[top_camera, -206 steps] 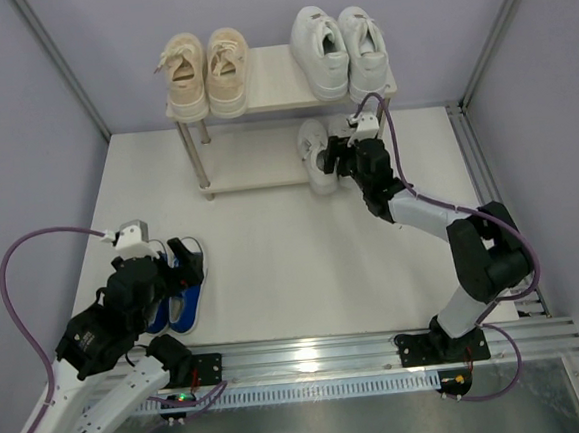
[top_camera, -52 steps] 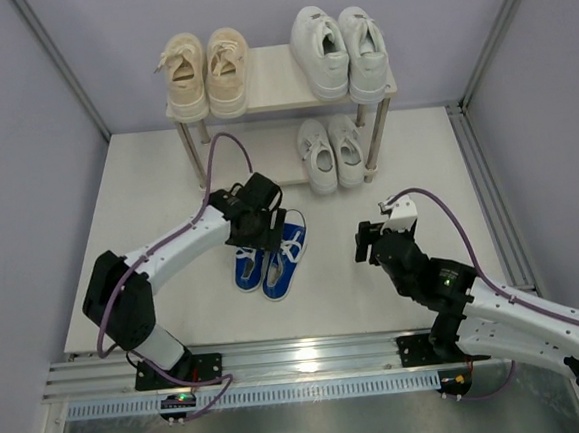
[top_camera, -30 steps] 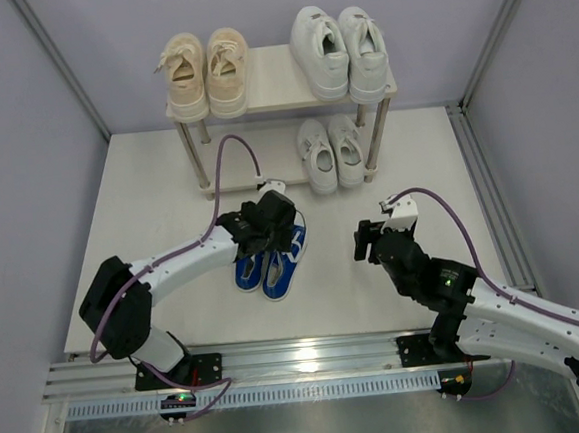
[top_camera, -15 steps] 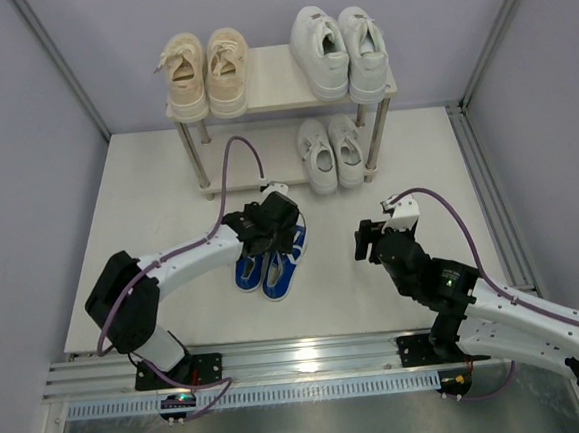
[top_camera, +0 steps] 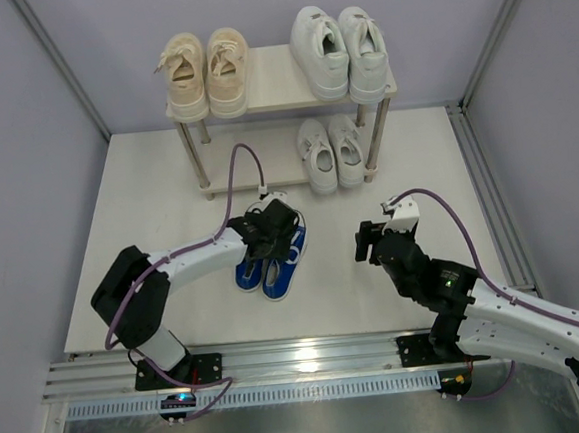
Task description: Place and organize the shoes onto the shoe shelf
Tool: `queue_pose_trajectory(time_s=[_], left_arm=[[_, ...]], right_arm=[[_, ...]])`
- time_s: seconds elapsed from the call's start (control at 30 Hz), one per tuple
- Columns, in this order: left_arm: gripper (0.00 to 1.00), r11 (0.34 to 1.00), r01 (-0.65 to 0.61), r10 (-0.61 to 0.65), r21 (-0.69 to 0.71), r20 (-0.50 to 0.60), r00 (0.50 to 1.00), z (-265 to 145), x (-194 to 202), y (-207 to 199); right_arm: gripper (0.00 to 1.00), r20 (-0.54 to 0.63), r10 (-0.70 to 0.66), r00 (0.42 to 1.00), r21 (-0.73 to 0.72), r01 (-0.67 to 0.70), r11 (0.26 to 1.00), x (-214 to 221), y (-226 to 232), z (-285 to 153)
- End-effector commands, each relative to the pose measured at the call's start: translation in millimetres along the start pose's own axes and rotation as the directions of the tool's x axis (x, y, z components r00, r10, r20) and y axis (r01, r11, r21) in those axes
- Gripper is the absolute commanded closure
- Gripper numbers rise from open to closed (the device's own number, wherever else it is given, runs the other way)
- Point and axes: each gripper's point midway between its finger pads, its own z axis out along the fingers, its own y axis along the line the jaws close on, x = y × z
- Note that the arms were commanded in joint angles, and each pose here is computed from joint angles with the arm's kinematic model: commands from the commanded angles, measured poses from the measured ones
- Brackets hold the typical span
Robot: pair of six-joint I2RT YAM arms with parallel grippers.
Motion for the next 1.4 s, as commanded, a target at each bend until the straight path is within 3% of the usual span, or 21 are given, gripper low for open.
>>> queue_pose_trajectory(time_s=[0.0, 0.1, 0.13, 0.2, 0.23, 0.27, 0.6, 0.97, 1.1, 1.27, 1.37], left_arm=[[0.31, 1.0, -0.003, 0.003, -0.017, -0.026, 1.0, 9.7, 16.3, 3.9], [0.48, 1.0, -0.002, 0.002, 0.007, -0.024, 1.0, 13.4, 18.9, -0.4], [0.62, 1.0, -0.002, 0.002, 0.017, -0.021, 1.0, 14.1, 18.4, -2.5], [0.8, 0.999, -0.003, 0.004, 0.032, -0.024, 1.0, 13.5, 18.6, -5.2], [0.97, 0.999, -0.003, 0.004, 0.034, -0.024, 1.0, 13.0, 17.3, -5.3], [1.0, 0.999, -0.005, 0.006, 0.035, -0.026, 1.0, 12.3, 17.8, -5.6], [1.0, 0.999, 0.029, -0.029, -0.014, -0.022, 0.999, -21.2, 3.3, 10.3], [1.0, 0.992, 0.124, -0.124, 0.002, 0.117, 0.985, -83.8, -49.3, 24.0], [1.0, 0.988, 0.151, -0.145, -0.011, 0.224, 0.964, -102.1, -81.9, 31.2], [1.0, 0.99, 0.14, -0.121, -0.035, 0.329, 0.936, -110.6, -120.8, 34.0], [1.0, 0.984, 0.172, -0.142, -0.047, 0.375, 0.916, -95.6, -144.7, 45.2]], right_arm=[[0.26, 0.03, 0.031, 0.999, 0.017, -0.032, 0.999, -6.0, -3.8, -2.3], [0.26, 0.029, 0.031, 0.999, 0.019, -0.031, 0.999, -5.0, -4.8, -2.5], [0.26, 0.028, 0.033, 0.999, 0.018, -0.033, 0.999, -4.6, -4.4, -2.3], [0.26, 0.026, 0.031, 0.999, 0.021, -0.032, 0.999, -4.1, -5.0, -2.0], [0.27, 0.025, 0.029, 0.999, 0.02, -0.03, 0.999, -3.8, -4.8, -2.2], [0.27, 0.024, 0.031, 0.999, 0.021, -0.032, 0.999, -3.5, -4.6, -2.0], [0.27, 0.028, 0.034, 0.999, 0.022, -0.034, 0.999, -4.0, -6.1, -2.7], [0.27, 0.038, 0.039, 0.998, 0.017, -0.04, 0.999, -5.2, -8.2, -4.9], [0.27, 0.041, 0.037, 0.998, 0.017, -0.038, 0.999, -5.6, -9.1, -5.5], [0.27, 0.05, 0.037, 0.998, 0.018, -0.038, 0.999, -8.8, -10.4, -7.1], [0.27, 0.055, 0.032, 0.998, 0.019, -0.033, 0.999, -10.5, -11.6, -8.1]])
